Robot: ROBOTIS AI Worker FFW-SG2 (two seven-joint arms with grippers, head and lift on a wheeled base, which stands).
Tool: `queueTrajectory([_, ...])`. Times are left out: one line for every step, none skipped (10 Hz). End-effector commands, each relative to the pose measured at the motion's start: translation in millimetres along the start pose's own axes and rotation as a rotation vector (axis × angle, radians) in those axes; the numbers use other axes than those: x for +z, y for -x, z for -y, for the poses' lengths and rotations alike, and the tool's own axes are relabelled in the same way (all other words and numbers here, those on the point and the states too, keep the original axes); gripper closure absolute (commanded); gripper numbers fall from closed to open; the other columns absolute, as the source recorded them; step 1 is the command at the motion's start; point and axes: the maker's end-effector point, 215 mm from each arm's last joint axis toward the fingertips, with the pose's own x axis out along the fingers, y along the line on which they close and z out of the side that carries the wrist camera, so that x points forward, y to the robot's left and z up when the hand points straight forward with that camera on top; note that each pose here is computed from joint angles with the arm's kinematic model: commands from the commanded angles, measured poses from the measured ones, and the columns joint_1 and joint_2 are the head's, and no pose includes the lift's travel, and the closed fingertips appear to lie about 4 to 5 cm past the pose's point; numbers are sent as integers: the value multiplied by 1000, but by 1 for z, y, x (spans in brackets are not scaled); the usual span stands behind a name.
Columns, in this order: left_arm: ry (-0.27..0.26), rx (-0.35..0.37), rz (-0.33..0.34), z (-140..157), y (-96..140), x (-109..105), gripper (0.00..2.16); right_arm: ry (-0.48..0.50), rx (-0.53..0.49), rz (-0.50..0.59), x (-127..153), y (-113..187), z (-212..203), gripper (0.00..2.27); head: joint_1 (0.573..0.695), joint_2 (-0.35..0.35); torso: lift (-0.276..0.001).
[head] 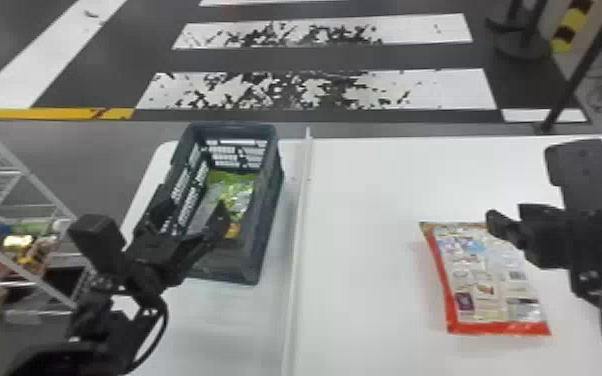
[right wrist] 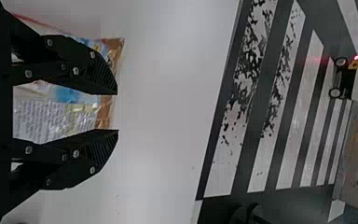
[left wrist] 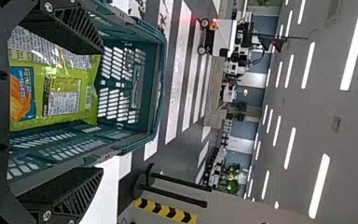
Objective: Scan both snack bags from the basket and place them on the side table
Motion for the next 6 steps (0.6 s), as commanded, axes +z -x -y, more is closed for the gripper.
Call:
queueTrajectory([4,-1,2,0,-2,1,103,-67,-93,-55,-38,17,60,12,695,64,-75])
queueTrajectory([6,-2,-1,0,-3,-2,103,-106,-124,-84,-64,24,85,12,695,6,-75])
queueTrajectory([9,-3,-6,1,-4,-4,103,-128,-144,-101,-84,29,104,12,695,-53,-75])
queueTrajectory([8,-4,-6,2,-5,-5,103,-133,-171,-124,-103,31,119,16,695,-73,-75])
queueTrajectory([8,-6,-5,2,-6,-4,103,-134,-183,-154,-119,28,130,16,695,-116,-75])
queueTrajectory([8,-5,-6,2,-6,-5,103,-127,-187,-174,-131,22,135,16,695,-147,-75])
